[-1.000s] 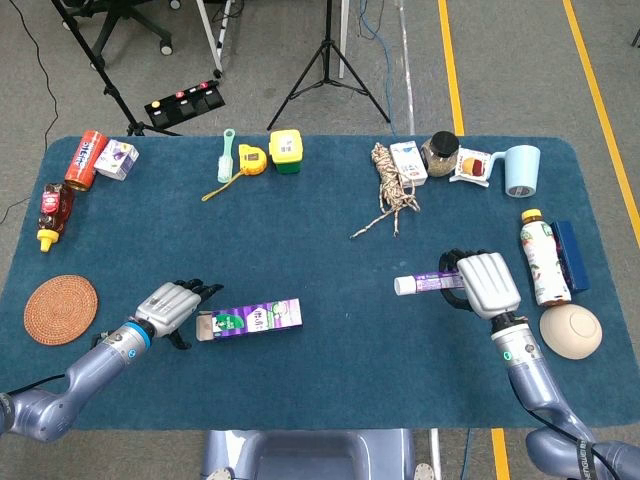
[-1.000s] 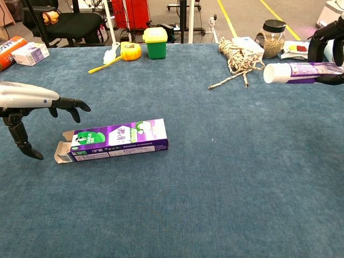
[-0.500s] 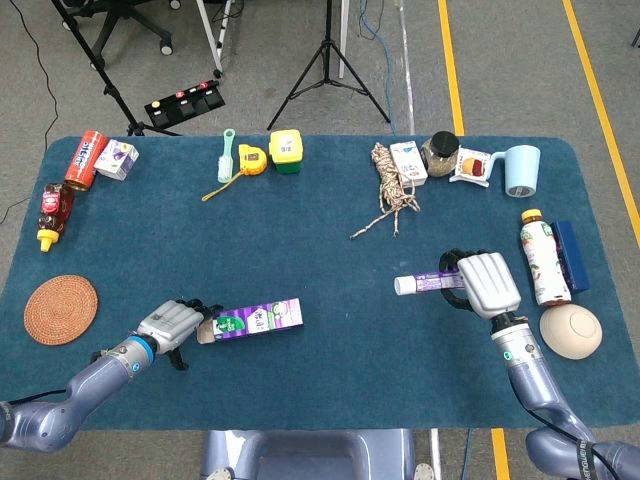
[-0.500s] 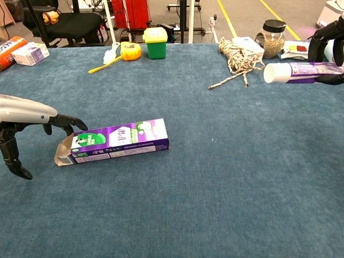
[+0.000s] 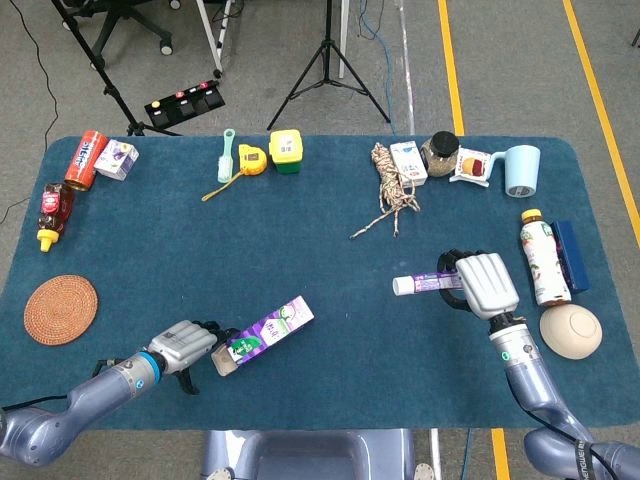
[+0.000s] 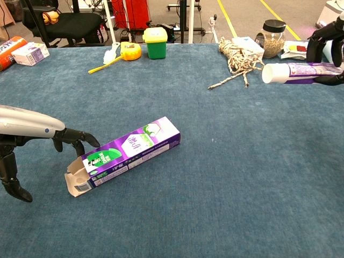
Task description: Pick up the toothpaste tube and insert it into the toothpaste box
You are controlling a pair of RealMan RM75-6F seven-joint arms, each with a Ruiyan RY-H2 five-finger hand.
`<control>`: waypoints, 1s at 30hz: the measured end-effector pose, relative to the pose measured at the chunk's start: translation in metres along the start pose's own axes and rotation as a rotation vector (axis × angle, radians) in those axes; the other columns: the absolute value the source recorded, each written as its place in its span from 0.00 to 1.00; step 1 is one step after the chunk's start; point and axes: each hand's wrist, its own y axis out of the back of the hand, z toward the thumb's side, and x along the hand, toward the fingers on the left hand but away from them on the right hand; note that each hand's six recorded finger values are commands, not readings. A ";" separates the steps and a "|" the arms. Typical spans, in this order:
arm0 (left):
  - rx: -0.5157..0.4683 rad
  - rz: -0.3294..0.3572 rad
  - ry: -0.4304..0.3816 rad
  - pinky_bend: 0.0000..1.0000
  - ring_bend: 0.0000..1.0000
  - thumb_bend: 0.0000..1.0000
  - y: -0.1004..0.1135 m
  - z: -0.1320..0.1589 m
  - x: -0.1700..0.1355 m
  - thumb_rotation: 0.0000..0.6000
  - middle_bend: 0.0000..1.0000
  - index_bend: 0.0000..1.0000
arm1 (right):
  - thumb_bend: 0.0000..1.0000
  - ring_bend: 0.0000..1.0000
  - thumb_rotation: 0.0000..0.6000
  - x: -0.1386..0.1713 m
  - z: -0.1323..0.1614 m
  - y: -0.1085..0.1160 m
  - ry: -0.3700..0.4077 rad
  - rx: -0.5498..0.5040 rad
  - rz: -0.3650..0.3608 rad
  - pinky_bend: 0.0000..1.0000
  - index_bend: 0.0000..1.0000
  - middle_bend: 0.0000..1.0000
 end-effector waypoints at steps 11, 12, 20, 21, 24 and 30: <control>0.066 0.175 -0.074 0.18 0.08 0.01 0.020 0.003 -0.010 1.00 0.21 0.17 | 0.47 0.57 1.00 -0.001 -0.002 -0.004 -0.006 -0.004 0.004 0.53 0.61 0.62; 0.074 0.195 -0.090 0.18 0.08 0.01 0.022 0.005 -0.011 1.00 0.21 0.18 | 0.47 0.57 1.00 -0.001 -0.003 -0.003 -0.008 -0.005 0.003 0.53 0.61 0.62; 0.083 0.275 -0.304 0.19 0.08 0.01 0.024 0.043 -0.015 1.00 0.21 0.18 | 0.47 0.57 1.00 0.000 -0.010 0.000 -0.022 -0.004 -0.003 0.53 0.61 0.62; 0.081 0.273 -0.318 0.19 0.08 0.01 0.024 0.047 -0.014 1.00 0.21 0.18 | 0.47 0.57 1.00 0.000 -0.011 0.000 -0.024 -0.005 -0.003 0.53 0.61 0.62; 0.093 0.261 -0.344 0.19 0.08 0.01 0.024 0.060 -0.008 1.00 0.21 0.18 | 0.47 0.57 1.00 0.000 -0.014 0.001 -0.028 -0.007 -0.003 0.53 0.61 0.62; 0.128 0.235 -0.358 0.19 0.08 0.01 0.025 0.085 0.012 1.00 0.21 0.18 | 0.47 0.57 1.00 0.000 -0.017 0.000 -0.035 -0.010 -0.001 0.53 0.61 0.62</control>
